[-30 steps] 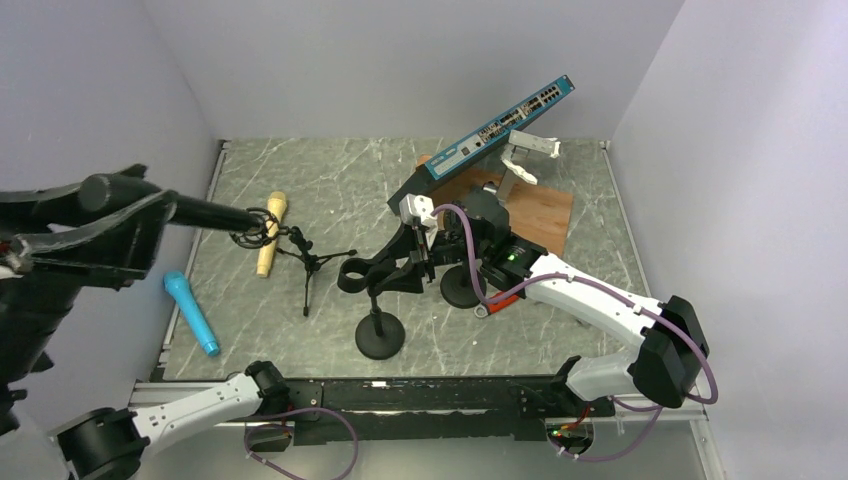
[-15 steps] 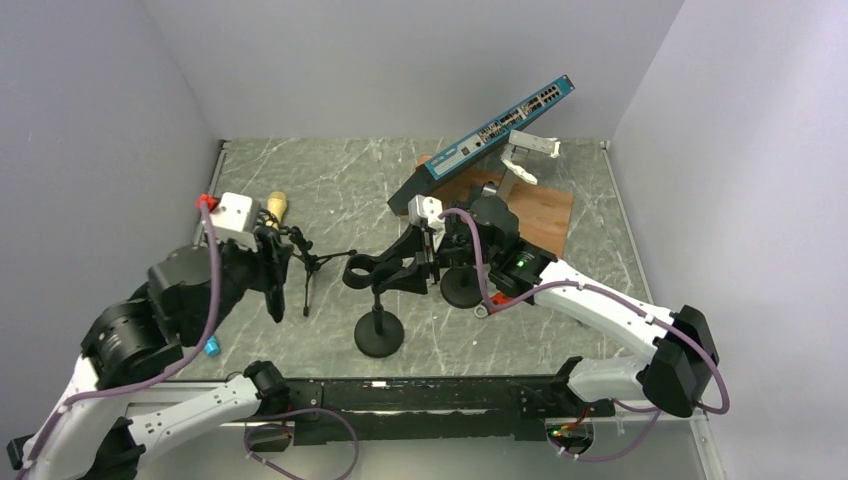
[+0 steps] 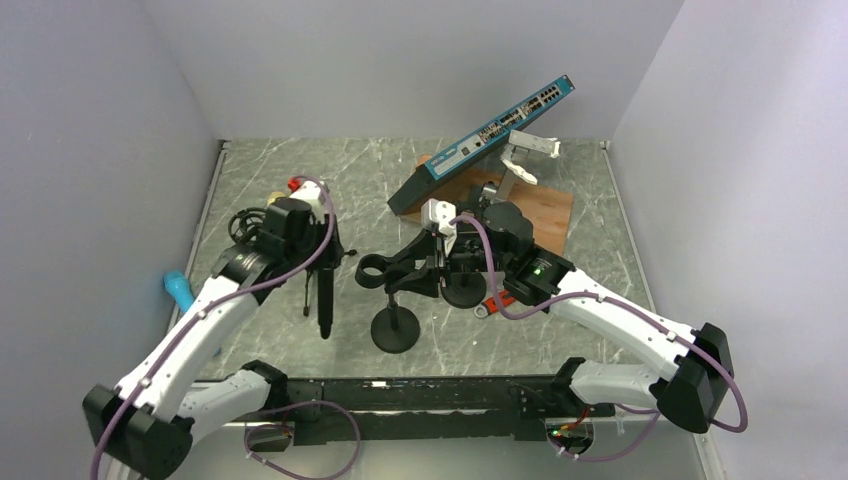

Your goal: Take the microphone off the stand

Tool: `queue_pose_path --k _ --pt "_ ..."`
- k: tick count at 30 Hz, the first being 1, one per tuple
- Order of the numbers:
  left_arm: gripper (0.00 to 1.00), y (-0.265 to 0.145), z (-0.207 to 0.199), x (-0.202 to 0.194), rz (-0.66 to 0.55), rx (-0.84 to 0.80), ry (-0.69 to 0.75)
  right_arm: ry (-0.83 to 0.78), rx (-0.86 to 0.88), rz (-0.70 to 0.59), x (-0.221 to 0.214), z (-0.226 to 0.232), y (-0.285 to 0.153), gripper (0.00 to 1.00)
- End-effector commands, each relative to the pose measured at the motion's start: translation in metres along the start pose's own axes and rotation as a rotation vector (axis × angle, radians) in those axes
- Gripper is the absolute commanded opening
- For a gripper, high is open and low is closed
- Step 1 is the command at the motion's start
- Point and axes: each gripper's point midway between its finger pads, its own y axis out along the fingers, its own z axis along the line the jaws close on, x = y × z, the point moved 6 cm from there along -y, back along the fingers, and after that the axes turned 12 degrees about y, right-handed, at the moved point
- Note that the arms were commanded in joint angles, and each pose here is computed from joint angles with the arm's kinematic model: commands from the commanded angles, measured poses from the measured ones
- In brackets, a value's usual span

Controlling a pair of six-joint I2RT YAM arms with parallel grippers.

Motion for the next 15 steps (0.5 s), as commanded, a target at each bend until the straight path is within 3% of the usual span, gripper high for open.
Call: queue_pose_path --k 1,9,13,15 --pt "0.0 0.029 -0.022 0.023 -0.05 -0.153 0.003 -0.058 -0.007 -0.047 0.012 0.001 -0.004 0.0" --pt "0.0 0.106 -0.03 -0.016 0.192 -0.177 0.036 -0.05 -0.004 -0.038 0.007 0.0 -0.003 0.0" --pt "0.0 0.126 -0.031 -0.034 0.255 -0.171 0.021 -0.052 -0.004 -0.035 0.007 0.0 -0.002 0.0" --pt "0.09 0.131 -0.03 -0.039 0.269 -0.162 0.022 -0.051 -0.003 -0.034 0.006 -0.001 -0.002 0.0"
